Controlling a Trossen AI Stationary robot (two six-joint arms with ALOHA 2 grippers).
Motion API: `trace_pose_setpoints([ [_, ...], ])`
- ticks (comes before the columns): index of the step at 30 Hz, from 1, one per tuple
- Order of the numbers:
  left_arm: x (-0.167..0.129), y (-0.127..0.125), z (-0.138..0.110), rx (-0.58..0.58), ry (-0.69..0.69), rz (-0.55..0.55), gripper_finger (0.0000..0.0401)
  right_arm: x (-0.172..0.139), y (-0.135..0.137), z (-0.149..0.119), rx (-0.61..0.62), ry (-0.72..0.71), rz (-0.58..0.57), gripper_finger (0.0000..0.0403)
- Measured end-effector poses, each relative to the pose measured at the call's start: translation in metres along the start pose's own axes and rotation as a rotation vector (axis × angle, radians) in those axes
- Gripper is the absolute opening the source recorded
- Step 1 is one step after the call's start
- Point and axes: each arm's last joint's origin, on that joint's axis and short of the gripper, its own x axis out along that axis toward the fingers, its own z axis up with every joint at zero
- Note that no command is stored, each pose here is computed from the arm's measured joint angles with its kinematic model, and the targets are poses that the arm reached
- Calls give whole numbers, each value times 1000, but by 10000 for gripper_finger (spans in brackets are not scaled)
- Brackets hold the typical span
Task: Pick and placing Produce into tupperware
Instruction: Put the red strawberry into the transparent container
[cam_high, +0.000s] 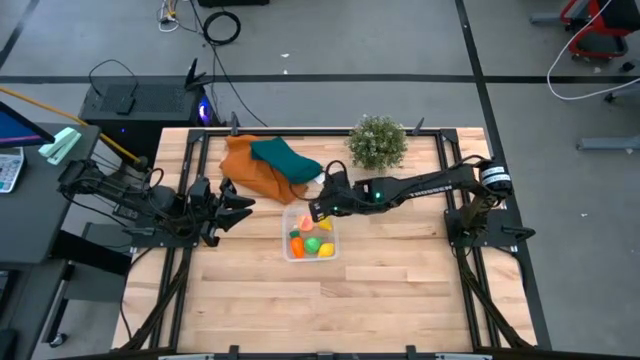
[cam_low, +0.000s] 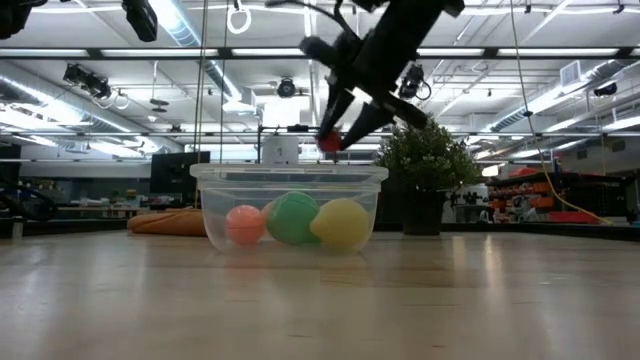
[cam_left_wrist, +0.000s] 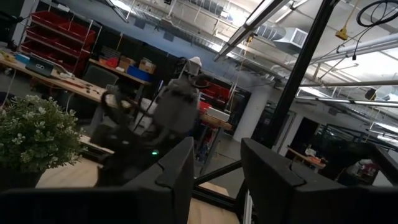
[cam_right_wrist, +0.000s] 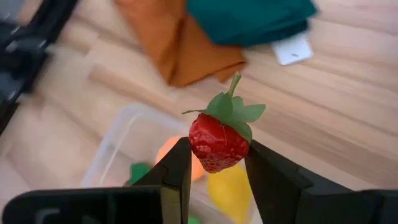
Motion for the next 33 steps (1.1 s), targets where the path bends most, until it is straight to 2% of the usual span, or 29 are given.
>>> trace_pose_setpoints([
  [7, 0, 0, -1, 3, 6, 2, 133, -14, 19, -19, -250, -35, 49, 98],
  [10, 0, 0, -1, 6, 14, 4, 136, -17, 22, -25, -302, -39, 54, 98],
  [27, 0, 1, -2, 7, 16, 5, 139, -18, 26, -26, -283, -20, 101, 98],
  [33, 0, 1, -2, 10, 23, 7, 136, -2, 29, -34, -263, 24, 124, 98],
])
